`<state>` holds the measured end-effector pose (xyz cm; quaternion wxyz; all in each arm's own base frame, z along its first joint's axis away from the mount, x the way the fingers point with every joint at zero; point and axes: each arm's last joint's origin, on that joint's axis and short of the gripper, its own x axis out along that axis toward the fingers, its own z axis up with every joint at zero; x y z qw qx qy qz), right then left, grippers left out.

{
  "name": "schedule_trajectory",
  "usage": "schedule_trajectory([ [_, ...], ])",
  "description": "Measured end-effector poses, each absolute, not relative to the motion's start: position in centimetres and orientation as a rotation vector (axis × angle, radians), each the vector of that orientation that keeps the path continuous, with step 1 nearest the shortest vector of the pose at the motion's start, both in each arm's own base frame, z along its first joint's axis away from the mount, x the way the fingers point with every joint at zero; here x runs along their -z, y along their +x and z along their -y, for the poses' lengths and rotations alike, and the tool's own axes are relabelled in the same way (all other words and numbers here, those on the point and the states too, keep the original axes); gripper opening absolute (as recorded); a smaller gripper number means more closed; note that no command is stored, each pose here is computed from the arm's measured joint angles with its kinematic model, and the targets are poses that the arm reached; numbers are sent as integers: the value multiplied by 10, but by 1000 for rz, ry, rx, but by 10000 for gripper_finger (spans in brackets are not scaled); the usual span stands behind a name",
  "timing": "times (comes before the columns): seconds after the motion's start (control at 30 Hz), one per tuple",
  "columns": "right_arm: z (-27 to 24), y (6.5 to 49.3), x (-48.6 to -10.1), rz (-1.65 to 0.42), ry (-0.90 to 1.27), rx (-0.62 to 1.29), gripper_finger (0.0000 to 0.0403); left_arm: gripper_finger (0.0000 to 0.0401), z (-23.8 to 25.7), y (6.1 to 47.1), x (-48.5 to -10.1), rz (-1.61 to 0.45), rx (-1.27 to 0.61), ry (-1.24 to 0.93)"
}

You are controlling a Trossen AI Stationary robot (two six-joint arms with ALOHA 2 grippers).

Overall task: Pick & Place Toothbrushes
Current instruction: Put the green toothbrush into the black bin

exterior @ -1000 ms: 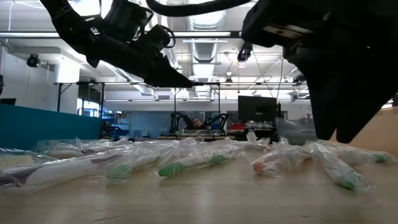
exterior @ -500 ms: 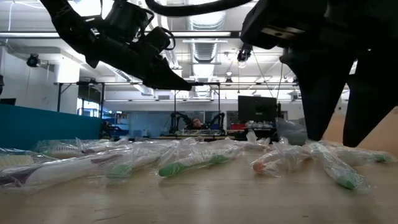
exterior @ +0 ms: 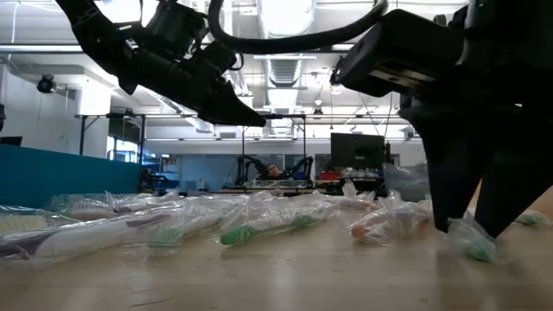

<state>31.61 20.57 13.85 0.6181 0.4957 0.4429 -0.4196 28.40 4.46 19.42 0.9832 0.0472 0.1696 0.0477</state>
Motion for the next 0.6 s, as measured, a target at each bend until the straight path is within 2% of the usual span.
schedule_trajectory([
  [0.47,-205,313,-137,-1056,1134,963,30,74,-45,284,-194,-346,-96,94],
  [0.6,-209,319,-147,-1069,1159,897,18,74,-45,284,-194,-347,-96,93],
])
